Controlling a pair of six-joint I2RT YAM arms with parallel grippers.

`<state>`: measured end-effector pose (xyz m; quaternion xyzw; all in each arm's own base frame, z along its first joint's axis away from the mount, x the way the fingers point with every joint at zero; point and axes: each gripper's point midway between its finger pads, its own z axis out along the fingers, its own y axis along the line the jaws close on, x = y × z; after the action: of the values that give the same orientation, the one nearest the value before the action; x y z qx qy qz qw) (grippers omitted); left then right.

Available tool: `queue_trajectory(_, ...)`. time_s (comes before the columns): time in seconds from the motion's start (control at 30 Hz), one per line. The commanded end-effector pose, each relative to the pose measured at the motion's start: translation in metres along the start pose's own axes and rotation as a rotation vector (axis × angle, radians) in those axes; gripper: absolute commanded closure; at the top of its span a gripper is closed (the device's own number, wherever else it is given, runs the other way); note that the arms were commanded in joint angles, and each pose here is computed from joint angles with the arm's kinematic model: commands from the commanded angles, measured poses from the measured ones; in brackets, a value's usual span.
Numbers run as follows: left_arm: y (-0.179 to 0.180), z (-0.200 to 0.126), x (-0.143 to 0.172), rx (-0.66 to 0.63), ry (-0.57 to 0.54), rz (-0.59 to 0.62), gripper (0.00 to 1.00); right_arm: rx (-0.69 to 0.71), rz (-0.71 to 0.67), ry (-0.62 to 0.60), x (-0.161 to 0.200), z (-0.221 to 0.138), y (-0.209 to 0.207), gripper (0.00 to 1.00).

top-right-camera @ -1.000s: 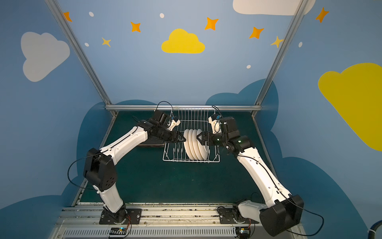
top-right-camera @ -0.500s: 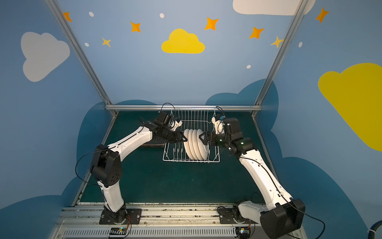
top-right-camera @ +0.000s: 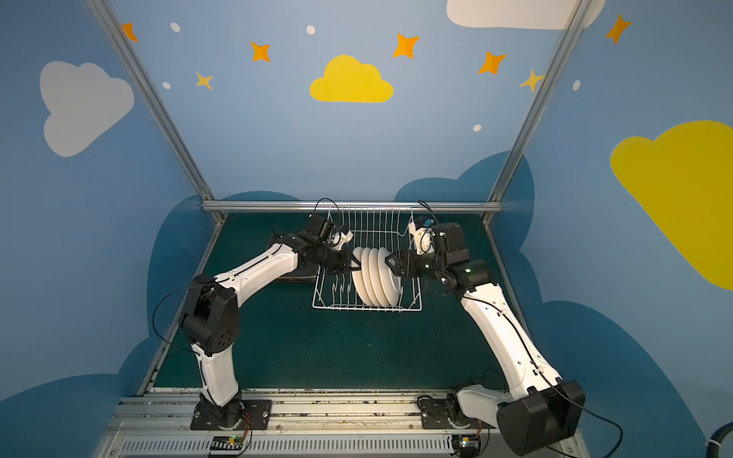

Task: Unload the plates from the dish rack
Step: Pick up a plate from the dish rack.

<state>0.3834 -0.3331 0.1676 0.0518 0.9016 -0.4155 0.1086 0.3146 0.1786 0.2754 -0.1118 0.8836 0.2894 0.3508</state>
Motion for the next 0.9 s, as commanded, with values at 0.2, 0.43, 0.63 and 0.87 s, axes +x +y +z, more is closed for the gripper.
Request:
queue_trajectory(0.2,0.019,0.018,-0.009,-0.041,-0.018,-0.084,0.97,0.025,-0.011,-0.032,-0.013,-0.008,-0.002,0.1)
queue_trajectory(0.43,0.017,0.022,-0.013,-0.02,-0.035,-0.111,0.97,0.02,-0.006,-0.035,-0.012,-0.008,-0.002,0.1)
queue_trajectory(0.63,0.013,0.029,-0.018,0.009,-0.047,-0.132,0.97,0.009,-0.007,-0.051,-0.017,-0.011,0.001,0.1)
queue_trajectory(0.87,0.015,0.036,-0.022,0.02,-0.049,-0.126,0.97,-0.003,-0.006,-0.044,-0.017,-0.009,0.002,0.1)
